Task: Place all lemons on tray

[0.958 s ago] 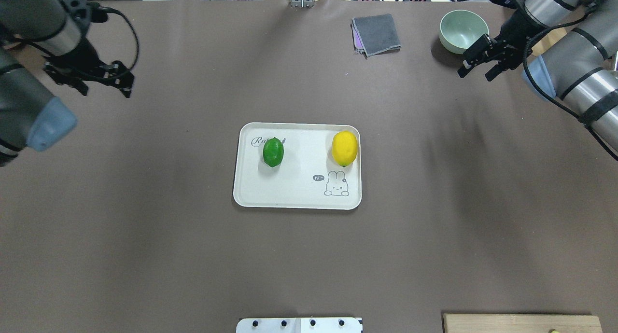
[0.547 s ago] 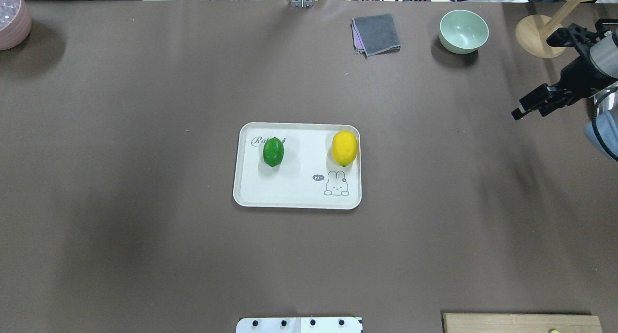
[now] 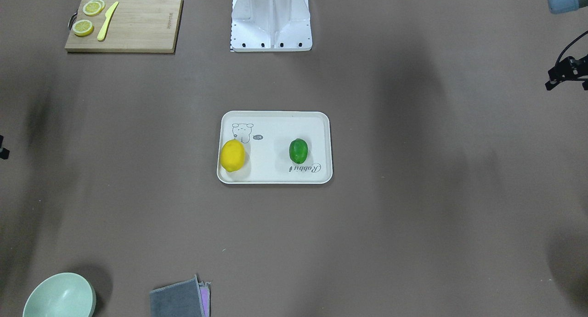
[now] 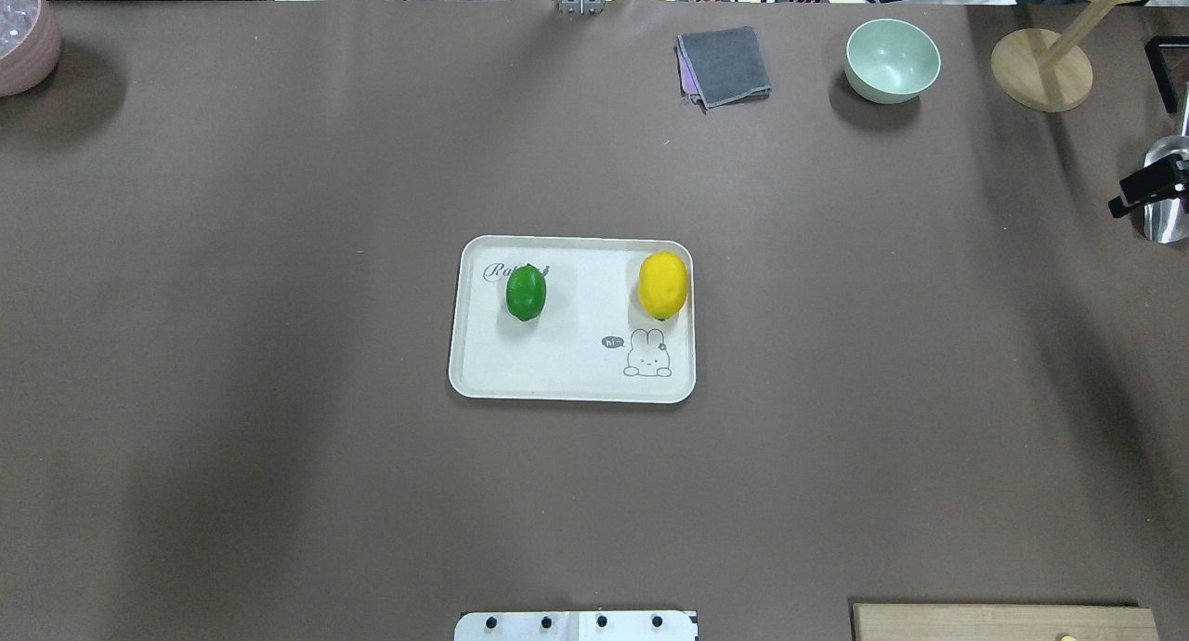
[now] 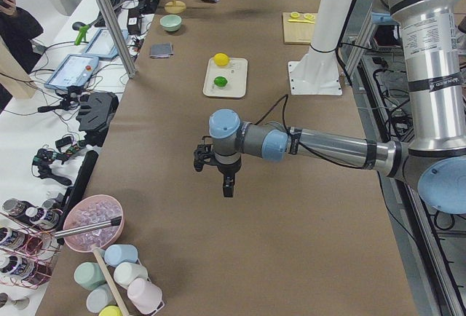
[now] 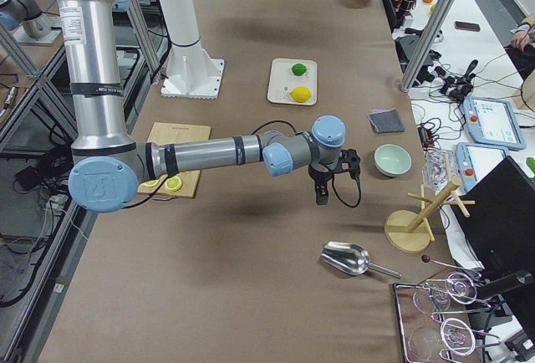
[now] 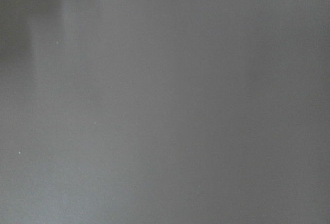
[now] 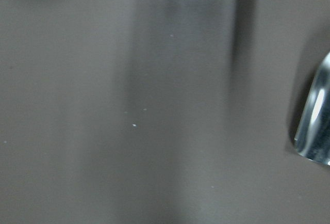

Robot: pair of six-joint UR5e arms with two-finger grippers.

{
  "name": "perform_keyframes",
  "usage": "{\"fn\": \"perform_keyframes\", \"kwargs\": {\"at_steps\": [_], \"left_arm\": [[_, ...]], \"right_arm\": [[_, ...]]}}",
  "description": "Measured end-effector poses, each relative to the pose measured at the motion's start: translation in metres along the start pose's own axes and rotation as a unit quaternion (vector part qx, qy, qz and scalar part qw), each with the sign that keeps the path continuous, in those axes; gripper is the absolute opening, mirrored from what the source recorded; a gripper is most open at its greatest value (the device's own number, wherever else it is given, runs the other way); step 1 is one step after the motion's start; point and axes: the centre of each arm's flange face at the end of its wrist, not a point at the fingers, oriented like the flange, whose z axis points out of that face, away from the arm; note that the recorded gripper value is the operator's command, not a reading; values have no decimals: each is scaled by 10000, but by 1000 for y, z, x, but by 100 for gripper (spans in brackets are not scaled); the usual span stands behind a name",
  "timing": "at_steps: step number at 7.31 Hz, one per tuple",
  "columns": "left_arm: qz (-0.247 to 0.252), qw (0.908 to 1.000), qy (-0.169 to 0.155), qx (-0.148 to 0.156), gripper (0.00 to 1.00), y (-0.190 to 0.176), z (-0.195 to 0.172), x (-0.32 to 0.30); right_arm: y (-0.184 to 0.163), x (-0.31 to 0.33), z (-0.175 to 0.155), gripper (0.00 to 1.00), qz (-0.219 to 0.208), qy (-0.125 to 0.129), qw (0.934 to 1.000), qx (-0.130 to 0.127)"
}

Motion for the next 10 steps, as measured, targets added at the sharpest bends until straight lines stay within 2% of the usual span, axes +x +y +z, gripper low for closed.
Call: {"fn": "perform_keyframes", "kwargs": {"at_steps": [2, 4, 7, 10], "left_arm": [[-270, 9996, 84, -53, 98, 11, 3, -29], [-390, 9992, -30, 27, 98, 16, 3, -75], [-601, 9980, -67, 173, 98, 23, -7, -107], [-366, 9990, -57, 256, 98, 27, -14, -118]], "right_arm": [[3, 40, -18, 99, 653, 210, 9975, -156], [4, 62, -35, 99, 1008, 270, 9944, -174], [8, 76, -48, 99, 1207, 258, 9922, -139], [11, 81, -51, 99, 1256, 237, 9917, -115]]}}
